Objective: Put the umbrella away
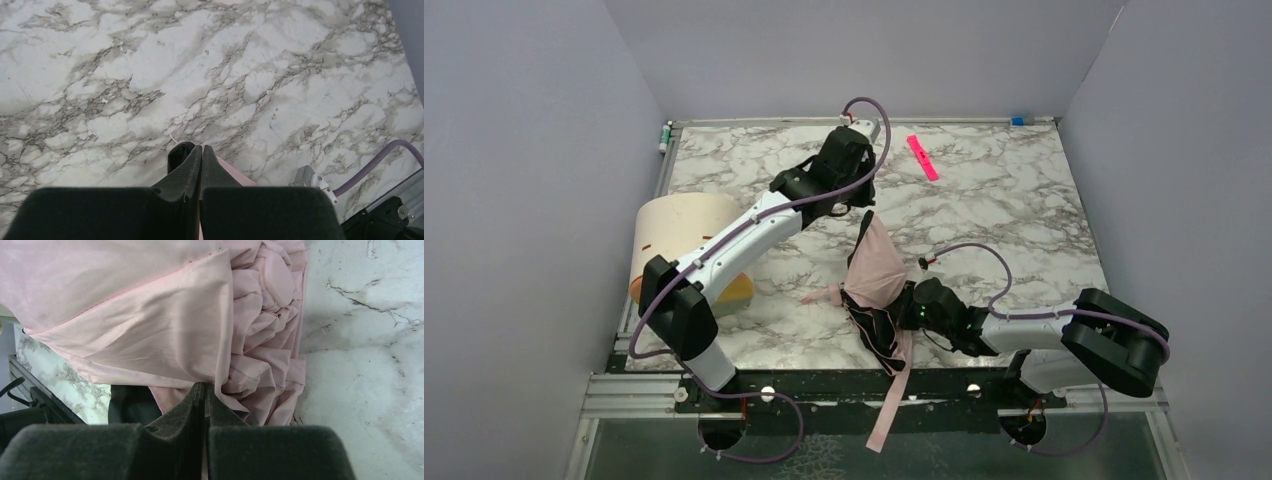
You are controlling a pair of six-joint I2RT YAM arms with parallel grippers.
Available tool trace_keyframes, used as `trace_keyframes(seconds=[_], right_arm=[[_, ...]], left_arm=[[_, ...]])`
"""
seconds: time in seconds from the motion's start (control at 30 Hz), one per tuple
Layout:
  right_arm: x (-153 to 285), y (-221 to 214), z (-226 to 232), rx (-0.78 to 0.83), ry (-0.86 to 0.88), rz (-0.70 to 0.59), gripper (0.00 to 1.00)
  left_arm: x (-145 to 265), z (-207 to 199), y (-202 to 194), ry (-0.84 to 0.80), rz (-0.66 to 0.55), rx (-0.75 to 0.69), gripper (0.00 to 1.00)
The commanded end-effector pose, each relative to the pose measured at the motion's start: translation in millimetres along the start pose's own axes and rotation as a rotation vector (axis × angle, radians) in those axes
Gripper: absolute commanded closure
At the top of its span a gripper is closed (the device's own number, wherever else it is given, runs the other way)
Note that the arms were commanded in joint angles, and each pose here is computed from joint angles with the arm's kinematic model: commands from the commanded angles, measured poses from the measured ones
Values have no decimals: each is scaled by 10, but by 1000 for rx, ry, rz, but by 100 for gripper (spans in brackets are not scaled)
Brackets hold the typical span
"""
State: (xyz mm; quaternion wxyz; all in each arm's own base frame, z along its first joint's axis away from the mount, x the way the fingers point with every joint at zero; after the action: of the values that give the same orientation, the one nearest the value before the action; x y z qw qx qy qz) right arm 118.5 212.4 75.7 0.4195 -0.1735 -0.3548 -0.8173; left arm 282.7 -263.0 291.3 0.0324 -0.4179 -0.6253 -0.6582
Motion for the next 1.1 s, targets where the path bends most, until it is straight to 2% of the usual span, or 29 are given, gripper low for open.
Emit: trace_keyframes(seconds=[0.0, 0.1, 0.17, 0.23, 0.27, 0.33, 0.4, 0.6, 0.87, 0.9, 1.0, 1.07], right_arm=[[114, -226, -526, 75, -265, 133, 91], [113, -226, -526, 77, -264, 133, 91], [112, -228, -527, 77, -263, 135, 91], [111, -231, -531, 77, -264, 136, 91], [110, -232, -531, 76, -263, 137, 91], [108, -233, -529, 76, -261, 139, 91], [107, -231, -527, 77, -261, 138, 91], [109, -238, -541, 74, -265, 138, 91], [110, -246, -550, 68, -267, 141, 91], [109, -244, -547, 68, -266, 140, 91], [109, -246, -553, 71, -269, 141, 91], [108, -245, -551, 72, -269, 141, 91]], left_arm=[[288, 49, 360, 34, -170, 38, 100], [332, 84, 390, 30, -181, 43, 99], [317, 93, 367, 2, -164, 35, 84], [258, 96, 316, -20, -118, 11, 59], [217, 89, 277, -32, -91, -1, 49], [119, 75, 186, -78, -31, -36, 40], [16, 55, 93, -111, 35, -61, 36], [-252, 32, -118, -105, 192, -127, 35], [-395, 56, -229, -55, 270, -151, 40], [-393, 55, -232, -56, 271, -151, 44], [-376, 54, -214, -56, 264, -147, 71], [-351, 59, -183, -41, 251, -149, 85]])
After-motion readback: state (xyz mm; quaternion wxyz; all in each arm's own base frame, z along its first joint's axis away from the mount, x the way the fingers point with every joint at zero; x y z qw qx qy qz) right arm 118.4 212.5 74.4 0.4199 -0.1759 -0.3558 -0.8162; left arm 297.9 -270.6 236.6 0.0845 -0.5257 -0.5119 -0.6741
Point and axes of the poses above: each gripper's point midway between its finger pads, its own x axis back along the fingers, its own z axis along the line the jaws close on, y = z × x, the point moved 10 cm from there along x, back along the fingers, and after that the axes turned 11 degrees about -x, right-handed, at the moved point
